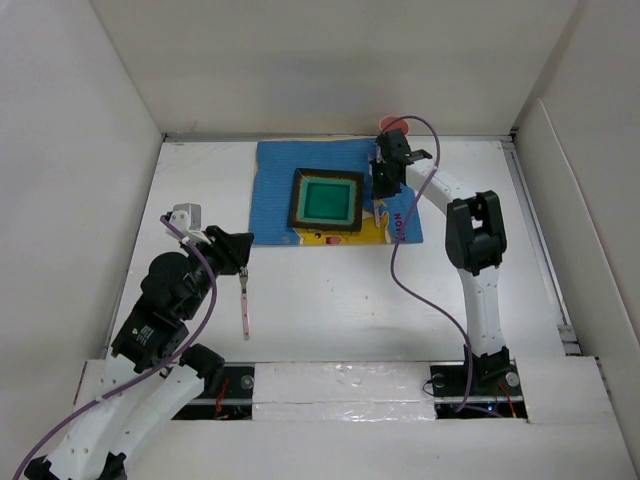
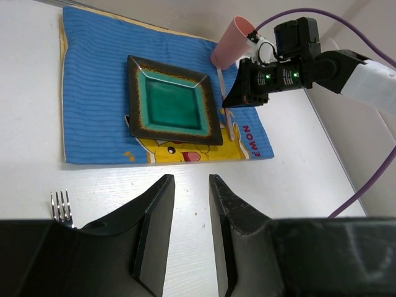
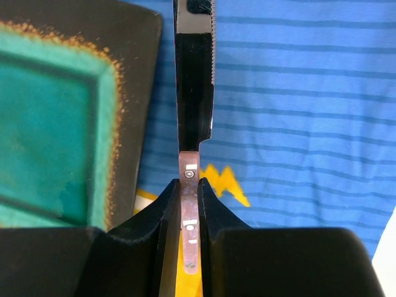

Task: Set the dinner table for one person

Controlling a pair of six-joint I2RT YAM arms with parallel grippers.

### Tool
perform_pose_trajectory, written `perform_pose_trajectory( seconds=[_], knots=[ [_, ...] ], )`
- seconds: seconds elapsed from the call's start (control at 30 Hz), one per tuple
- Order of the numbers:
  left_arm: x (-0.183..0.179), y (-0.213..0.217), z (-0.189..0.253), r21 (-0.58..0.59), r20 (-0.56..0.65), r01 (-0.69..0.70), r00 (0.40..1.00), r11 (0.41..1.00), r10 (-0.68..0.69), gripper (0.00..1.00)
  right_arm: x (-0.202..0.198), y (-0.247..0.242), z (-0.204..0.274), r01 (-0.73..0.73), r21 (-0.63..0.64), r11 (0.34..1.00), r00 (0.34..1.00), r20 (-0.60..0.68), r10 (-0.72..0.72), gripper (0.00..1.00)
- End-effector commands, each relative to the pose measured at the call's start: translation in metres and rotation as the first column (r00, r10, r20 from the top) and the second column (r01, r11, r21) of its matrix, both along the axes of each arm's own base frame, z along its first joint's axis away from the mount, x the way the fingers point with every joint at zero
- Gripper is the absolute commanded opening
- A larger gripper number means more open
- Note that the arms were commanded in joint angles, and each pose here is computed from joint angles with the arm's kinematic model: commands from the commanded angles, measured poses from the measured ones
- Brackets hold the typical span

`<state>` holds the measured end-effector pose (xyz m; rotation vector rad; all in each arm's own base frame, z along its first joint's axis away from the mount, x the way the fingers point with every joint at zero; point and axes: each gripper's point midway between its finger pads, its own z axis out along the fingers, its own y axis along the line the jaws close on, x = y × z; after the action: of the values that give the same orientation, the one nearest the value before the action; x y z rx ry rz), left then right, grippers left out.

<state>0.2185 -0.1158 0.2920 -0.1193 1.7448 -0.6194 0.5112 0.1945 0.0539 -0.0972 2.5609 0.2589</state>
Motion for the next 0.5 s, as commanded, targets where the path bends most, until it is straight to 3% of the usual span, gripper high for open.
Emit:
perform_pose_trajectory(
  seconds=[0.0, 0.37, 0.47],
  knots=[
    [0.004, 0.0, 0.009, -0.006, 0.037, -0.006, 0.999, 1.0, 0.006, 0.26, 0.01, -0.003, -0.002, 0.02, 0.002, 1.0, 1.0, 0.018, -0.02, 0.0],
    [0.005, 0.001, 0.007, -0.003, 0.031, -0.015, 0.999, 1.0, 0.015, 0.27, 0.01, -0.009, -0.021, 0.041, -0.035, 0.999, 0.999, -0.011, -0.041, 0.0],
    [0.006, 0.002, 0.009, -0.007, 0.039, -0.02, 0.999, 1.0, 0.02, 0.27, 0.01, -0.013, -0.011, 0.056, -0.015, 0.998, 0.998, 0.011, -0.056, 0.06]
  ],
)
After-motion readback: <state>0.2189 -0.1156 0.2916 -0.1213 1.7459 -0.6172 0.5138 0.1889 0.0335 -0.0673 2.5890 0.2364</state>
